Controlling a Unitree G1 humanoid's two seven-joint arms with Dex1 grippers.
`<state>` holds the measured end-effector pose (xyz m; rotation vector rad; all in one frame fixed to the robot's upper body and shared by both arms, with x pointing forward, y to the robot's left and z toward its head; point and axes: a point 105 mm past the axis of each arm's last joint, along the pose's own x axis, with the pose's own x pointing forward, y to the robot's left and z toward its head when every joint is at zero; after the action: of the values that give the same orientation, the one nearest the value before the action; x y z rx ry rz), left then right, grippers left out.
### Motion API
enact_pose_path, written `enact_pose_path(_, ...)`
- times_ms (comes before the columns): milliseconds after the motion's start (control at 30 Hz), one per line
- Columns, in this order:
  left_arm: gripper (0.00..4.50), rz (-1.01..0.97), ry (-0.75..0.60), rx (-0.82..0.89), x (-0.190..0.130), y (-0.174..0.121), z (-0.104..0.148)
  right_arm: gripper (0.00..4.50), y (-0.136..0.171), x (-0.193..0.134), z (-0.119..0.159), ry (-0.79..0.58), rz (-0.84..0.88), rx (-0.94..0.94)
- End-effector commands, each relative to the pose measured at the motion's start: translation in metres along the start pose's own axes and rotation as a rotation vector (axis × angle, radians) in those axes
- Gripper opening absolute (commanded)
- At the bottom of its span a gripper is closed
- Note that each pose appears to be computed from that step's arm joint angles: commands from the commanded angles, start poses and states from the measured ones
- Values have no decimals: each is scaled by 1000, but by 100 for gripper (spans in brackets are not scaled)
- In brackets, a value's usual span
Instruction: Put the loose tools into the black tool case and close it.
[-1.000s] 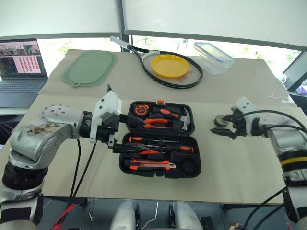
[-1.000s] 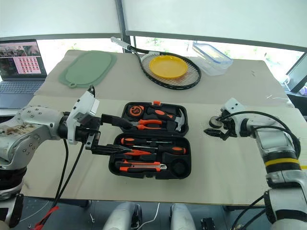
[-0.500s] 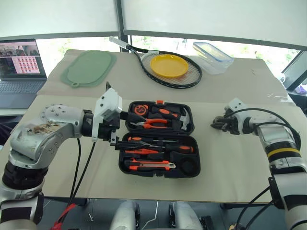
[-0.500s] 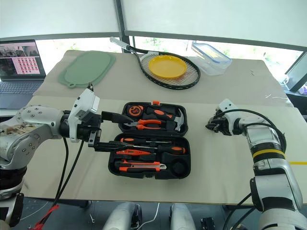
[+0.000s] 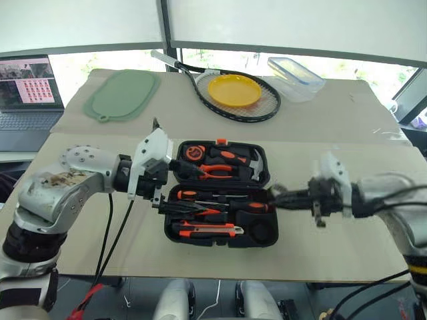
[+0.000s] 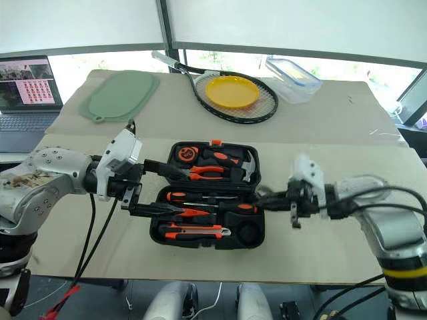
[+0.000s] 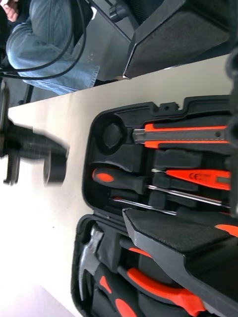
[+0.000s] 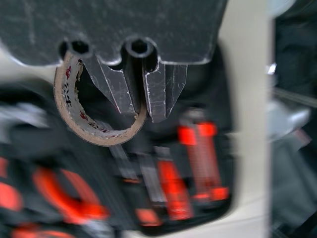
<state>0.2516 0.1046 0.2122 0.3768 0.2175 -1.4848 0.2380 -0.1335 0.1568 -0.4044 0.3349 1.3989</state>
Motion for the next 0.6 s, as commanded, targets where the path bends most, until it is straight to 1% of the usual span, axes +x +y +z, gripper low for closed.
enact_pose_path(33,450,-15,8,41,0,-2,4,3,14,14,2,46,39,-79)
enact_pose_path(133,450,-17,13,43,0,-1,3,3,14,25,-9,109,36,-105)
enact_pose_path(267,450,-15,16,46,0,0,4,3,14,22,-32,216,32,-93)
enact_pose_path(433,450,-12,20,46,-1,-2,3,3,28,25,-40,235,94,-82)
enact_pose_path(467,450,-11,20,46,-1,-2,3,79,28,26,-42,241,94,-89)
enact_pose_path(500,450,-9,20,46,-1,-2,3,100,28,26,-42,239,93,-88)
enact_pose_path(600,450,-5,20,45,-1,-1,3,197,28,27,-38,225,93,-86)
